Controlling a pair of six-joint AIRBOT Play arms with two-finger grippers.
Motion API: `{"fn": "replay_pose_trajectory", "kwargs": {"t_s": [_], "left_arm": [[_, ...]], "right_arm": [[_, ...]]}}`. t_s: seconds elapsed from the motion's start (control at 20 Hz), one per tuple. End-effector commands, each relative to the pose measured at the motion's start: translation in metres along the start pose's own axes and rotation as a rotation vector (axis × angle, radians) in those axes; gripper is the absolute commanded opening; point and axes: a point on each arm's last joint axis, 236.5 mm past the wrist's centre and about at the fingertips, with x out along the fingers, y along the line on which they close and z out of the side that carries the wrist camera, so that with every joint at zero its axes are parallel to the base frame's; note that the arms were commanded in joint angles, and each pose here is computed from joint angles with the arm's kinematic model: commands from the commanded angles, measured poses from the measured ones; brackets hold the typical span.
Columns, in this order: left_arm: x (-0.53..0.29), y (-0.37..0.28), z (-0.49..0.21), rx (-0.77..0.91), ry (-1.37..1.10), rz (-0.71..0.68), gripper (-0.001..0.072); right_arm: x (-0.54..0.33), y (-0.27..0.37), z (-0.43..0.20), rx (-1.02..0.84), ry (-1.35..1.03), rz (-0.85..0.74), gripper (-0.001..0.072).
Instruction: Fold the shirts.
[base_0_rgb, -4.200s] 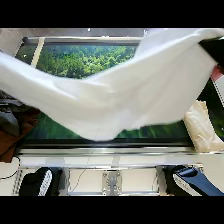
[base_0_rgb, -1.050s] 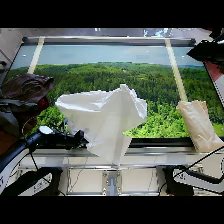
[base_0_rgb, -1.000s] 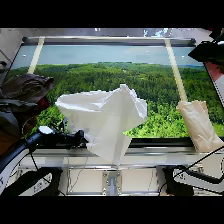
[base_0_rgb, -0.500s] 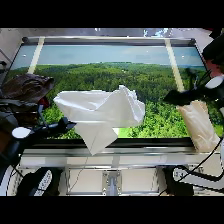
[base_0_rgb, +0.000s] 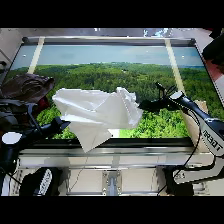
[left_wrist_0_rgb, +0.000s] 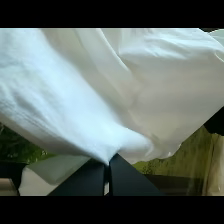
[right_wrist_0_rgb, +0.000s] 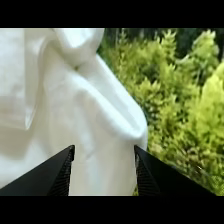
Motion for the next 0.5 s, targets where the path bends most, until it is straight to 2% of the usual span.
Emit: {"fn": "replay_pose_trajectory", "kwargs": {"t_s": [0.0,0.25,0.3,0.45], "left_arm": [[-0.001,0.005,0.000,0.012,0.000,0.021,0.0008],[-0.001,0.006,0.000,0.014,0.000,0.025,0.0008],[-0.001,0.006,0.000,0.014,0.000,0.025,0.0009],[-0.001,0.005,0.000,0.014,0.000,0.024,0.0008]], "right_arm": [[0.007,0.002,0.030,-0.018,-0.064,-0.014,0.0422],[0.005,-0.005,0.035,-0.036,-0.047,-0.055,0.0410],[0.005,-0.008,0.027,-0.051,-0.013,-0.065,0.0360],[0.017,-0.011,-0.007,-0.036,0.127,-0.037,0.0367]]}}
